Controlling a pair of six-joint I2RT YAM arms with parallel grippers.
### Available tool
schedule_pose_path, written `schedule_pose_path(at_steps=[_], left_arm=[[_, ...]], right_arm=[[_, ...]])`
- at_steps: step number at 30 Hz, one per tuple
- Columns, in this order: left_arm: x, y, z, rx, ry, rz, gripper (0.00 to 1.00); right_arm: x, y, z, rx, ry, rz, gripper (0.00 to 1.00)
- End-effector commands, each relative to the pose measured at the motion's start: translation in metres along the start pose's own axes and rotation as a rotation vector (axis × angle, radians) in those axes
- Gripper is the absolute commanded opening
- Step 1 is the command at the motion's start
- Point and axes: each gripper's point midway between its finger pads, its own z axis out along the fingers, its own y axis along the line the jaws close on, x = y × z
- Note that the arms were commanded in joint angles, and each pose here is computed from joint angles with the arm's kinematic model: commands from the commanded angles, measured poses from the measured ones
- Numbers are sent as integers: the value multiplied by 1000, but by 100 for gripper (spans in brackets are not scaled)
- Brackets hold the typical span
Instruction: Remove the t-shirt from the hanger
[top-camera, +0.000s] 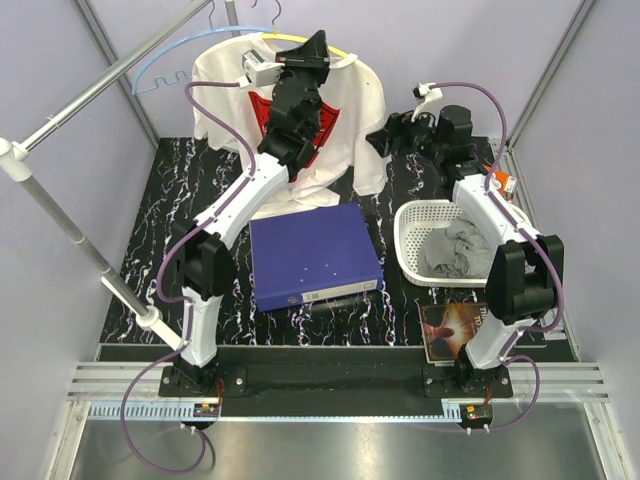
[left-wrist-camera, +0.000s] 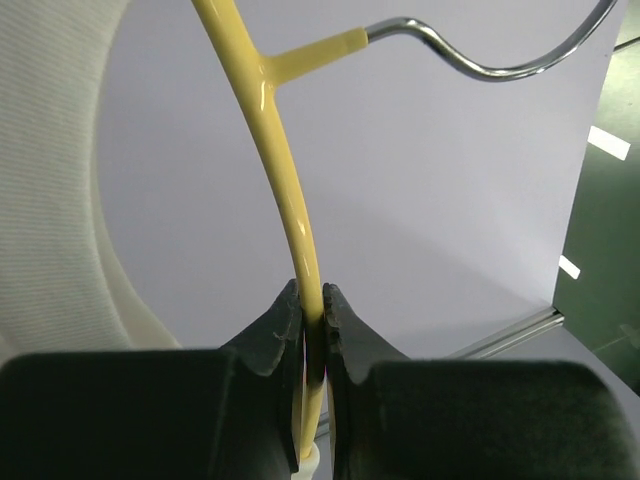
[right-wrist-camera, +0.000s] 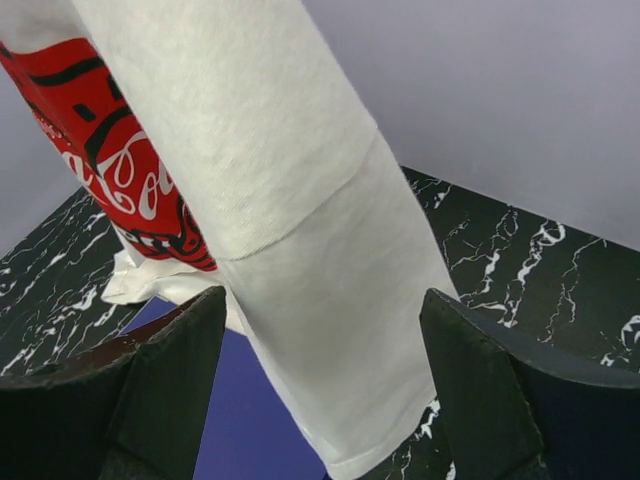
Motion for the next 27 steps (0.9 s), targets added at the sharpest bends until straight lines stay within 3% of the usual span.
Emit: schedule_pose_path(at_steps=[1,7,10,11,13,17,19,22,27], left_arm=[[-21,-64,-1,248,-6,-158,0],[-19,-68,-13,360,10,-109,0],[-17,-69,-20,401,30,-104,0],[-15,-69,-21,408,36,-102,0],[-15,-68,-21,407,38,-106,0],[-21,-74,-15,409,18,-105,0],[-26,-83,-14,425,3,-104,0],[-29,-88,-13,427,-9,-104,0],[-39,-87,-13,412,-48,-112,0]], right_arm=[[-29,13,4,-74,-69,-19,84],[-30,21,13,-143,-66,25,67],[-35,26,18,-175,-75,63,49],[-35,24,20,-166,-76,72,30],[-35,14,24,-111,-75,90,17],[-33,8,25,-85,-73,89,14],[-27,4,25,-61,-63,102,0],[-22,-9,20,21,-70,116,0],[-15,-59,-13,375,-161,201,0]])
